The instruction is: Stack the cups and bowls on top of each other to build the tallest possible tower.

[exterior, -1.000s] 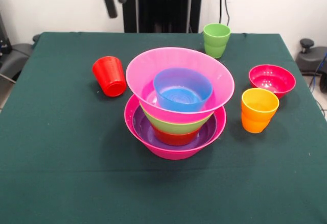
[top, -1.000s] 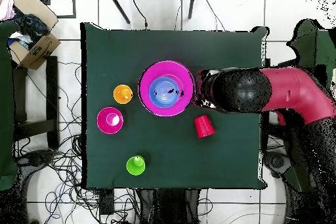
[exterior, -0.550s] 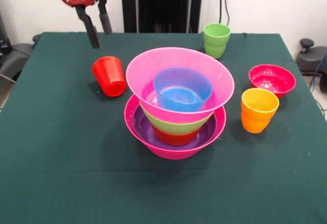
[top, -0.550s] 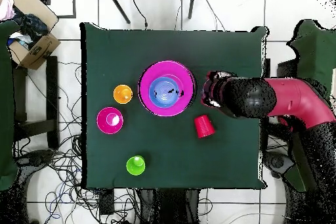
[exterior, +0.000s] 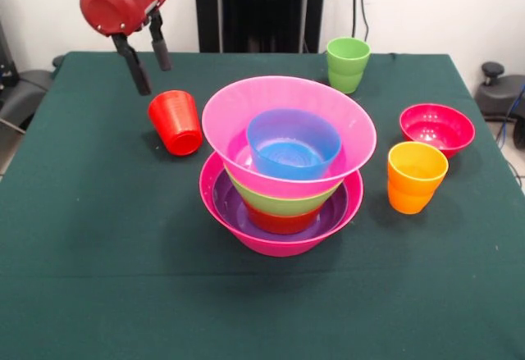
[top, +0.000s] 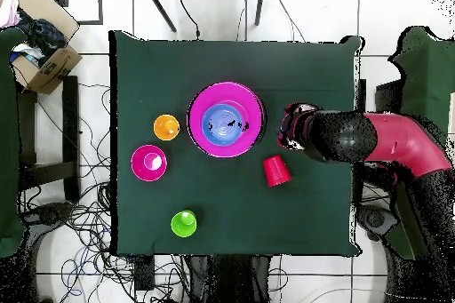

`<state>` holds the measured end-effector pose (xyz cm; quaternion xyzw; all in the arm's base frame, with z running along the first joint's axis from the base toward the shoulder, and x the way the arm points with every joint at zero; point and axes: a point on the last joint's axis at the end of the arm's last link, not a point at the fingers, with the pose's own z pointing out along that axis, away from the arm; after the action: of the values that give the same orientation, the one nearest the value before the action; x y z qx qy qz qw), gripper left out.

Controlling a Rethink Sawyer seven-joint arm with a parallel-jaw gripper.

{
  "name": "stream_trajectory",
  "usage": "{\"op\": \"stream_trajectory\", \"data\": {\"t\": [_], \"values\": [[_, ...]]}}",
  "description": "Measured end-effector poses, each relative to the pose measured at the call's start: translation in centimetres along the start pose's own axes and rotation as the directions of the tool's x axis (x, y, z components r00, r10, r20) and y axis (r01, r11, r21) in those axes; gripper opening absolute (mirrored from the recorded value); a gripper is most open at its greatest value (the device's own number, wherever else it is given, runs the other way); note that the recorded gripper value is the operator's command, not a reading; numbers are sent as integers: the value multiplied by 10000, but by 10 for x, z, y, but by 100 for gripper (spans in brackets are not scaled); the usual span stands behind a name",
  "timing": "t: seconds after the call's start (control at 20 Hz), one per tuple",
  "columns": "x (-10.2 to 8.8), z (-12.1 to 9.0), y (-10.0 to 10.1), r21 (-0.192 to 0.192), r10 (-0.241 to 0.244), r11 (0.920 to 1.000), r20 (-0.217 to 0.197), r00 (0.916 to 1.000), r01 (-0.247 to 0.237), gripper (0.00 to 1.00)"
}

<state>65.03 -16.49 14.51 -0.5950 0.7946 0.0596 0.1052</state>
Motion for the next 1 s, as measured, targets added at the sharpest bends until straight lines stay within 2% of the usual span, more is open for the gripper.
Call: {"op": "stream_trajectory", "data": {"t": [0.5, 0.85, 1.0], "values": [[26, 14, -14, -84, 696, 9975, 30, 9976, -696, 100], [47, 29, -19, -211, 1235, 9922, 352, 9917, -1228, 100], [58, 37, -17, -537, 1683, 9849, 726, 9831, -1647, 100]]}}
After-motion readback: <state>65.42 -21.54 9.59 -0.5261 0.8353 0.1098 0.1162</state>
